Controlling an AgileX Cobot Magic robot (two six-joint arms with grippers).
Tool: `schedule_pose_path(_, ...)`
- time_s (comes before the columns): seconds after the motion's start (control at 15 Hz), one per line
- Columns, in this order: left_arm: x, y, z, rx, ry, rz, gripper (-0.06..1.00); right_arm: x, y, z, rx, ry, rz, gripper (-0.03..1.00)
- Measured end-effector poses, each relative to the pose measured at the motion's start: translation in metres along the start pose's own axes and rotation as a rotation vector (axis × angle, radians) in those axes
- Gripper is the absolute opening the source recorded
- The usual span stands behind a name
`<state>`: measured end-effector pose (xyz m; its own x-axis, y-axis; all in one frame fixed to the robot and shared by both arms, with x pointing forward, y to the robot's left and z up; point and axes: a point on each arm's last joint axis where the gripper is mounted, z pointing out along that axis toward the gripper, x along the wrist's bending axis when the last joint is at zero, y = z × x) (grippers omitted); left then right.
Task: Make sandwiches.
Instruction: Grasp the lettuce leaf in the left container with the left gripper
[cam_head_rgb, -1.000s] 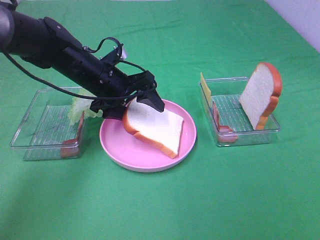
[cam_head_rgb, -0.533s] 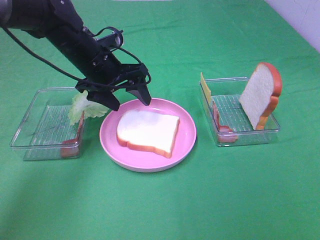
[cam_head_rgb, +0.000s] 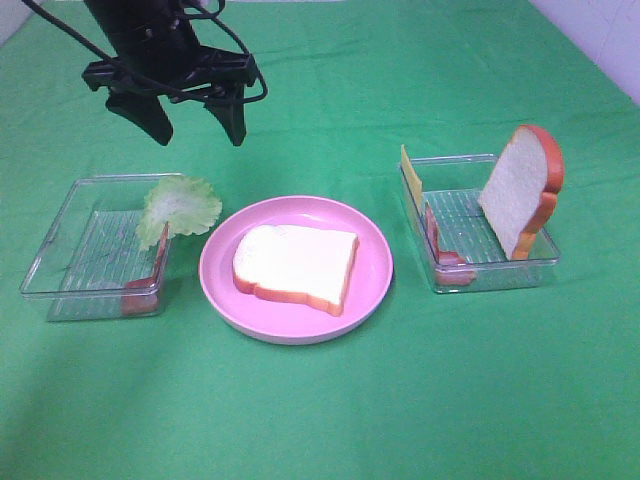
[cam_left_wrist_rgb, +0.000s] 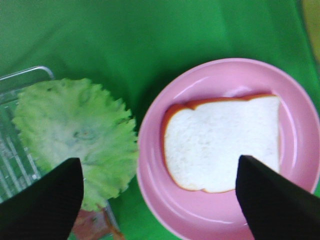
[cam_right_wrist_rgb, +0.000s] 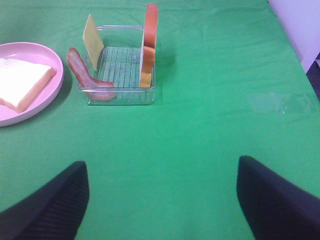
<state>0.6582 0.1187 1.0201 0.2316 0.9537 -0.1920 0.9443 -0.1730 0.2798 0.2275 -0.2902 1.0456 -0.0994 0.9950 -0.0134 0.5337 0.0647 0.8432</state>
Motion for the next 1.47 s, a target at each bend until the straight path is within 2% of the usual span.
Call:
schedule_pose_path(0.2, 0.011, -0.004, -0.001, 0.050, 0.119, 0.011, 0.78, 0.000, 0.000, 0.000, 0.000, 0.000, 0.000, 0.76)
schedule_pose_path(0.33, 0.014, -0.004, -0.002, 0.050, 0.153, 0.018, 0.78, 0.000, 0.000, 0.000, 0.000, 0.000, 0.000, 0.76)
schedule_pose_path(0.67, 0.015, 0.002, 0.006, -0.004, 0.150, 0.004, 0.78, 0.000, 0.000, 0.000, 0.000, 0.000, 0.000, 0.76)
schedule_pose_path(0.93, 0.015, 0.000, 0.043, 0.056, 0.116, -0.006, 0.76, 0.000, 0.000, 0.000, 0.000, 0.000, 0.000, 0.76)
schedule_pose_path(1.13, 0.007, -0.003, 0.054, 0.082, 0.115, 0.059, 0.76, 0.000, 0.000, 0.000, 0.000, 0.000, 0.000, 0.76)
schedule_pose_path(1.33, -0.004, -0.004, 0.057, 0.051, 0.202, 0.155, 0.76, 0.000, 0.000, 0.000, 0.000, 0.000, 0.000, 0.76)
schedule_pose_path(1.47, -0.007, -0.003, 0.057, 0.036, 0.218, 0.176, 0.76, 0.000, 0.000, 0.000, 0.000, 0.000, 0.000, 0.76)
